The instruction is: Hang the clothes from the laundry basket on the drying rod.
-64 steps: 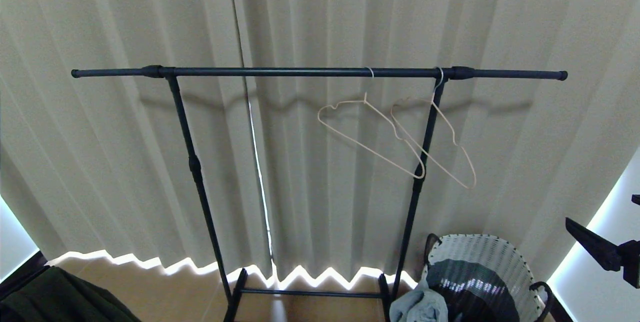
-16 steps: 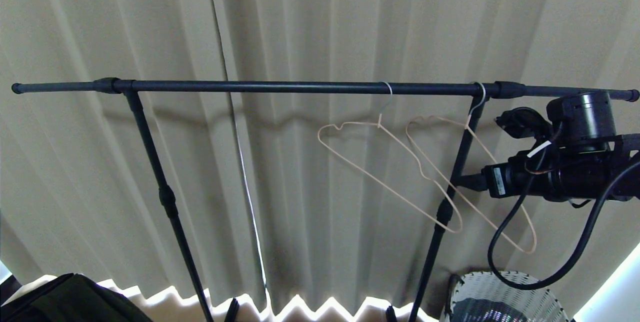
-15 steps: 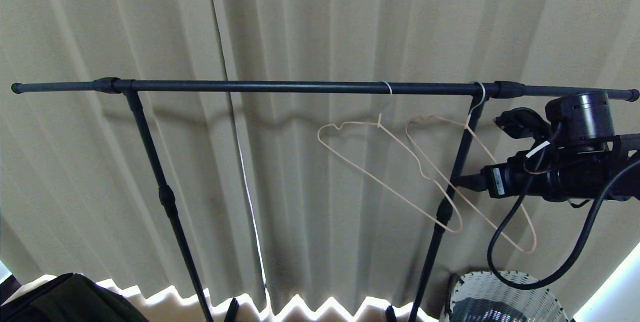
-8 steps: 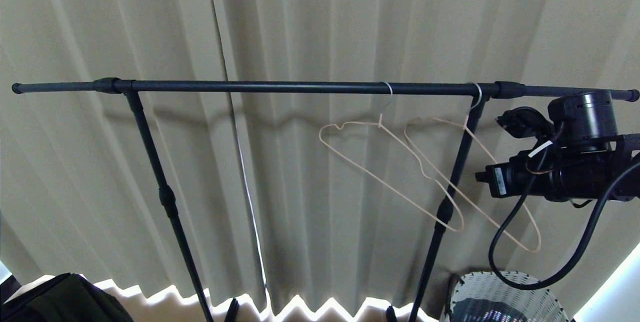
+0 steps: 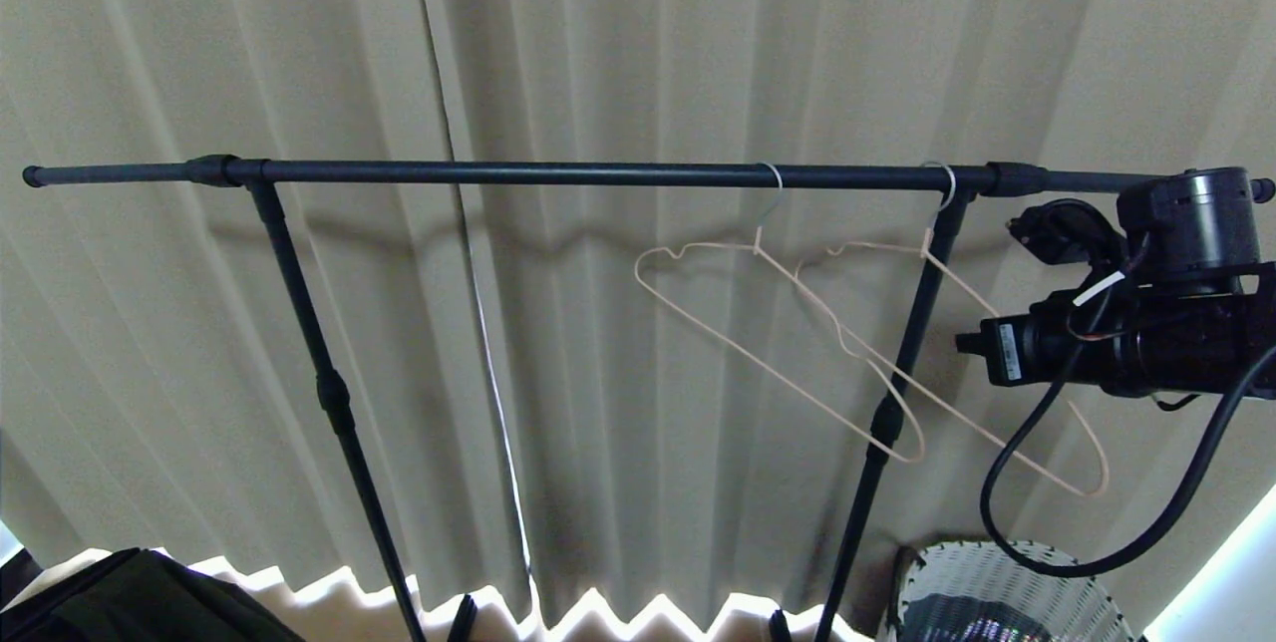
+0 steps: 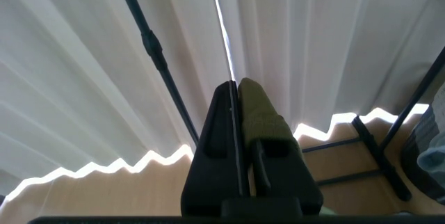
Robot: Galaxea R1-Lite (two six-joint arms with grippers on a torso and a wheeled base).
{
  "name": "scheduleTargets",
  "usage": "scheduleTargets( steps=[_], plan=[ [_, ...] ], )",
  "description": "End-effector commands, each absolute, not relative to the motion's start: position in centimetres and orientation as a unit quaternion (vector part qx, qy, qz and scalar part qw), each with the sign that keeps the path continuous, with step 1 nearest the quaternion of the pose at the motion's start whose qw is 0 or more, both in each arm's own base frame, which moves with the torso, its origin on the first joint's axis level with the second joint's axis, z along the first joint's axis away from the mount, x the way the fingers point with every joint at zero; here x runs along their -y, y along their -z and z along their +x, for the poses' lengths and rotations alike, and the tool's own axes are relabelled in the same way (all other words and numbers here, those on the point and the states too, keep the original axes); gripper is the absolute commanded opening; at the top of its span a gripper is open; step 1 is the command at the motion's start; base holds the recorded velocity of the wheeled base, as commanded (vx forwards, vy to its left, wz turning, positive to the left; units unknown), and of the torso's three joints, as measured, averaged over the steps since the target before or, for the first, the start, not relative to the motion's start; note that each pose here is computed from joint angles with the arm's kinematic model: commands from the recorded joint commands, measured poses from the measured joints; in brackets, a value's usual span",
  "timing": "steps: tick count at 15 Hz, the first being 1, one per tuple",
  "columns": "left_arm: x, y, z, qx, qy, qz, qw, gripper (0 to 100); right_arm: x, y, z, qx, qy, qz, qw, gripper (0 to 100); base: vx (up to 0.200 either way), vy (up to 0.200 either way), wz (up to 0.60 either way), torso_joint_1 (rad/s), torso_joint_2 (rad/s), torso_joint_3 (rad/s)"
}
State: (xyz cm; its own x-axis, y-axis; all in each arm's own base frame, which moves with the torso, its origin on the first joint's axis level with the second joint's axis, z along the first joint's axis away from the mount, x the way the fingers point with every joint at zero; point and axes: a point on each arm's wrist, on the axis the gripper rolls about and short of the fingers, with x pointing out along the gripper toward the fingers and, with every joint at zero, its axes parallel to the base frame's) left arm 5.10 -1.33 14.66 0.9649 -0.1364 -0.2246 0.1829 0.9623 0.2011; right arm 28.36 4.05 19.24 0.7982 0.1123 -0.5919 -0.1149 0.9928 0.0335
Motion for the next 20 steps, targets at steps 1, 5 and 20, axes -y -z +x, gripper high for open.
scheduleTargets(
  steps=[1, 5, 20],
  plan=[
    [1.3, -14.6, 5.1, -0.107, 0.081, 0.112, 0.985, 0, -3.9, -20.8, 27.3, -0.285, -0.060, 0.004, 0.957, 0, 0.000, 0.000, 0.00, 0.000, 0.00, 0.000],
    [1.3, -14.6, 5.1, -0.106, 0.081, 0.111, 0.985, 0, -3.8, -21.8, 26.3, -0.268, -0.061, 0.006, 0.962, 0, 0.000, 0.000, 0.00, 0.000, 0.00, 0.000],
    [1.3, -14.2, 5.1, -0.113, 0.082, 0.127, 0.982, 0, -2.4, -20.5, 16.6, -0.255, -0.061, 0.007, 0.965, 0, -0.053, 0.000, 0.00, 0.002, 0.00, 0.000]
  ],
)
